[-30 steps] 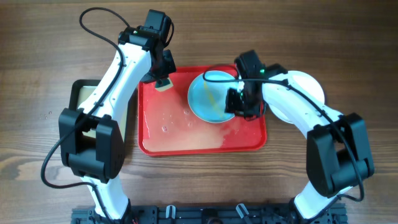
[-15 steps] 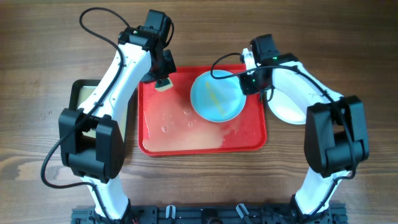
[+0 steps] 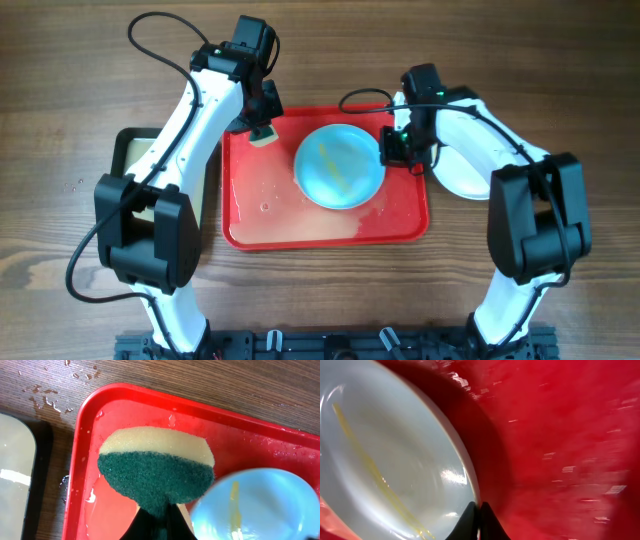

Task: Clean dirty plates on tray and stack at the side
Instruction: 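Reach the right gripper to the last light-blue plate and drag it to tray center, then hold the plate rim with the right gripper and scrub it with the sponge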

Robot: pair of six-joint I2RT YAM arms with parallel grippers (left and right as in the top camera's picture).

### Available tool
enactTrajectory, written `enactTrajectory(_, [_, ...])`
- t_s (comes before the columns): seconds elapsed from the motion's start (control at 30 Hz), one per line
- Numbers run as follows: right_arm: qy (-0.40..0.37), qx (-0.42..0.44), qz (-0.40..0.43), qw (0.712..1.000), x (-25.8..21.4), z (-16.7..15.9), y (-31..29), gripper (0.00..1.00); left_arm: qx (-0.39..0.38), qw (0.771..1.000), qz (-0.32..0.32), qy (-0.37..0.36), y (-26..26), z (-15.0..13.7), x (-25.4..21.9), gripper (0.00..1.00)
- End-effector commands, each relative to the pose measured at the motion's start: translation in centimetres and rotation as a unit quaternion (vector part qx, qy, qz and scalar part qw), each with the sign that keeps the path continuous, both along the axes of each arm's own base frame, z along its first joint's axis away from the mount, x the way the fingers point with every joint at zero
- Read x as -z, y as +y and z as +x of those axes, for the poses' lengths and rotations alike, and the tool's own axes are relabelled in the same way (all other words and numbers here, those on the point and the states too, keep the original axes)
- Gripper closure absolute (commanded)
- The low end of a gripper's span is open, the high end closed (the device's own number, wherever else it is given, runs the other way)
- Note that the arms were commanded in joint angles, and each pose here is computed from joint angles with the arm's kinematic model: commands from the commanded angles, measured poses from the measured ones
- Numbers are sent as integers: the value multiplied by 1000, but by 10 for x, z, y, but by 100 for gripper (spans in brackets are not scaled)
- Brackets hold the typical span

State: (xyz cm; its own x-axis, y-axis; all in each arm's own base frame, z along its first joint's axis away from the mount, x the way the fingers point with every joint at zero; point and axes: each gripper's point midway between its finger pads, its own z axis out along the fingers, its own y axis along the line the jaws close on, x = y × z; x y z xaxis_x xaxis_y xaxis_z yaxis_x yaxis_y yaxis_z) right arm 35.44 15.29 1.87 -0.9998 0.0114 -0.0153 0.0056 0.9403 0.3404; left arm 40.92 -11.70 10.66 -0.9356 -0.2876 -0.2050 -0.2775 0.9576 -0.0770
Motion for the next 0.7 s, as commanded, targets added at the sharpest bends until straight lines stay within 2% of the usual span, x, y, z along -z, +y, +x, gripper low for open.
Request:
enactTrajectory(0.0, [13, 41, -13, 999, 7, -2, 24, 85, -7, 1000, -6, 2, -2, 1, 2, 96])
enactTrajectory(0.13, [-67, -24, 1, 997, 2, 23, 36, 66, -7, 1000, -5, 2, -2, 2, 2, 96])
enactTrajectory(0.23, [-109, -52, 6, 993, -1, 37, 41, 66, -7, 1000, -5, 2, -2, 1, 2, 96])
enactTrajectory(0.37, [-105, -52, 5, 993, 6, 38, 42, 77, -7, 1000, -5, 2, -2, 1, 2, 96])
enactTrajectory(0.47, [-84, -44, 6, 995, 22, 34, 44, 78, -7, 1000, -5, 2, -2, 1, 2, 96])
enactTrajectory(0.57, [-67, -15, 7, 998, 26, 31, 46, 89, -7, 1000, -6, 2, -2, 1, 2, 96])
enactTrajectory(0.6, [-56, 9, 6, 998, 28, 30, 47, 96, -7, 1000, -5, 2, -2, 2, 2, 96])
enactTrajectory(0.67, [-21, 90, -9, 996, 33, 24, 44, 96, -7, 1000, -6, 2, -2, 1, 2, 96])
